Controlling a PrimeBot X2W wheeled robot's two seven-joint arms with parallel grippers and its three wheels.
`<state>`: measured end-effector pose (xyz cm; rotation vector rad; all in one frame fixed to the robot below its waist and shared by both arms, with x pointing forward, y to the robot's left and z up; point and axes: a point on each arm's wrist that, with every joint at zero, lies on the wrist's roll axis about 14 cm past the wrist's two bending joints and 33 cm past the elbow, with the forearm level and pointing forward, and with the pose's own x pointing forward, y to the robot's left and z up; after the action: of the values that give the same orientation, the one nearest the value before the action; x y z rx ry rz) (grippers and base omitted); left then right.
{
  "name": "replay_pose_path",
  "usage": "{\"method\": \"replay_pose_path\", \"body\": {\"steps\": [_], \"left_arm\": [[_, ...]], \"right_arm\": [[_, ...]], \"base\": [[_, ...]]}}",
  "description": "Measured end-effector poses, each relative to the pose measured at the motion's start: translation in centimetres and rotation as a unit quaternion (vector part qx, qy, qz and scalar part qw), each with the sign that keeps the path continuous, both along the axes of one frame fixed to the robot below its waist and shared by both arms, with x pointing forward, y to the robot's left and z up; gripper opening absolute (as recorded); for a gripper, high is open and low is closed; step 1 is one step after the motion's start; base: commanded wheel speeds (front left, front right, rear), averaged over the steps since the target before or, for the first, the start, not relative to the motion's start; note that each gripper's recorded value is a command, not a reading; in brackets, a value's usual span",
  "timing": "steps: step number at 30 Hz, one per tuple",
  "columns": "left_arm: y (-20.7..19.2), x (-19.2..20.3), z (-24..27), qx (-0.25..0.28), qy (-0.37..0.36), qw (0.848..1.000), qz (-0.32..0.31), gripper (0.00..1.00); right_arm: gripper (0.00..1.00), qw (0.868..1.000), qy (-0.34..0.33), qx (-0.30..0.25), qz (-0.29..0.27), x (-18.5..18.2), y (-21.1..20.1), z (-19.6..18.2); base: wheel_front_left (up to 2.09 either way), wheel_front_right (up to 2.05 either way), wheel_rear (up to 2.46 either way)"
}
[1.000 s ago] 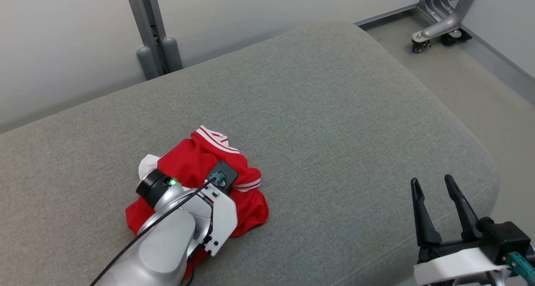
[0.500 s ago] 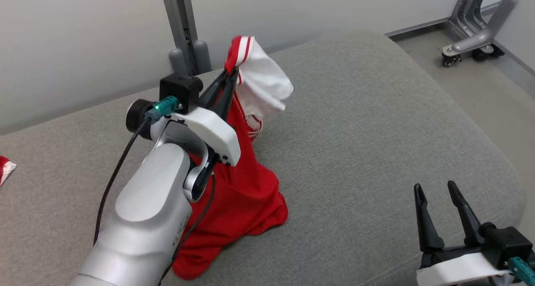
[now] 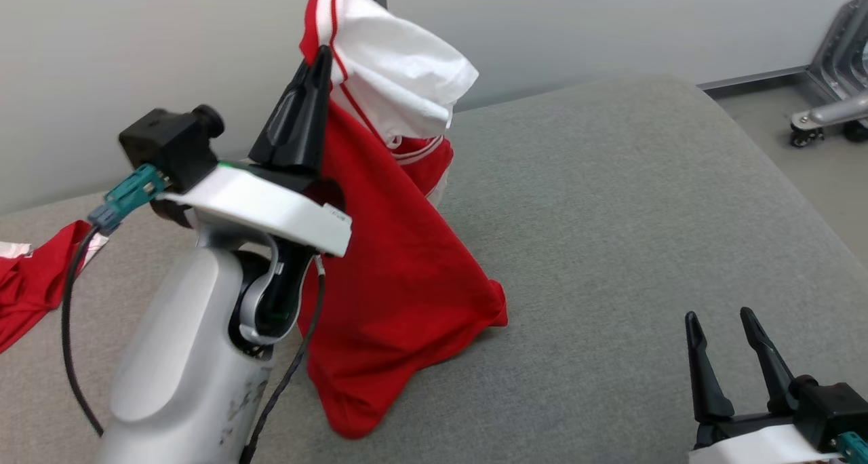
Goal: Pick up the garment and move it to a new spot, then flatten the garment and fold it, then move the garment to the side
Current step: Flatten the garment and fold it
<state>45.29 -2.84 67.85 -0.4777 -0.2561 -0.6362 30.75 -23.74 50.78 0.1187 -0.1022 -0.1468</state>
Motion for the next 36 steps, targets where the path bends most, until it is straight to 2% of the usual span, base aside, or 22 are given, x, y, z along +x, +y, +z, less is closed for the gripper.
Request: {"method": "replay_pose_path", "body": {"steps": [3, 8, 11, 13, 17, 19, 22, 27, 29, 30, 31, 32, 33, 36], "left_arm": [[2.9, -0.7, -0.4, -0.017, 0.020, 1.000, 0.016, 0.00], [5.9, -2.5, -1.5, -0.054, 0.058, 0.997, 0.008, 0.00], [10.5, -3.7, -4.0, -0.069, 0.099, 0.992, 0.035, 0.00], [12.3, -4.5, -4.8, -0.103, 0.114, 0.988, 0.037, 0.00], [18.4, -5.1, -8.4, -0.122, 0.150, 0.974, 0.118, 0.00], [20.8, -5.5, -11.0, -0.132, 0.180, 0.962, 0.157, 0.00], [21.7, -6.0, -14.6, -0.136, 0.225, 0.948, 0.180, 0.00], [21.6, -7.3, -21.1, -0.098, 0.297, 0.927, 0.205, 0.00], [21.3, -7.7, -22.6, -0.070, 0.310, 0.925, 0.207, 0.00], [21.0, -7.7, -23.1, -0.064, 0.313, 0.925, 0.206, 0.10], [20.6, -7.6, -23.4, -0.062, 0.316, 0.925, 0.203, 0.30], [20.2, -7.7, -23.6, -0.059, 0.319, 0.925, 0.199, 0.58], [19.9, -7.8, -24.0, -0.049, 0.321, 0.925, 0.197, 1.00], [19.5, -8.0, -24.8, -0.013, 0.333, 0.923, 0.192, 1.00]], "right_arm": [[1.00, 1.000, -0.002, -0.001, 0.014, 0.7, 0.7, 0.1], [1.00, 0.999, -0.004, -0.002, 0.033, 1.4, 1.8, 0.2], [1.00, 0.999, -0.005, -0.001, 0.042, 1.7, 2.3, 0.2], [1.00, 0.999, -0.003, 0.000, 0.046, 1.7, 2.5, 0.1], [1.00, 0.999, 0.009, 0.003, 0.052, 1.4, 3.0, -0.7], [1.00, 0.998, 0.009, 0.002, 0.057, 1.6, 3.3, -0.7], [1.00, 0.998, 0.010, 0.000, 0.067, 1.8, 3.9, -0.8], [1.00, 0.997, 0.010, -0.003, 0.079, 2.0, 4.6, -0.7], [1.00, 0.997, 0.010, -0.002, 0.081, 2.0, 4.8, -0.7], [1.00, 0.997, 0.010, -0.002, 0.081, 1.9, 4.8, -0.7], [1.00, 0.997, 0.009, -0.002, 0.081, 1.9, 4.8, -0.7], [1.00, 0.997, 0.009, -0.002, 0.079, 1.8, 4.7, -0.7], [1.00, 0.997, 0.010, -0.002, 0.077, 1.8, 4.6, -0.8], [1.00, 0.997, 0.012, -0.002, 0.071, 1.5, 4.2, -0.9]], "base": [[0.00, 0.00, 0.00], [0.00, 0.00, 0.00], [0.00, 0.00, 0.00], [0.00, 0.00, 0.00], [0.00, 0.00, 0.00], [0.00, 0.00, 0.00], [0.00, 0.00, 0.00], [0.00, 0.00, 0.00], [0.00, 0.00, 0.00], [0.00, 0.00, 0.00], [0.00, 0.00, 0.00], [0.00, 0.00, 0.00], [0.00, 0.00, 0.00], [0.00, 0.00, 0.00]]}}
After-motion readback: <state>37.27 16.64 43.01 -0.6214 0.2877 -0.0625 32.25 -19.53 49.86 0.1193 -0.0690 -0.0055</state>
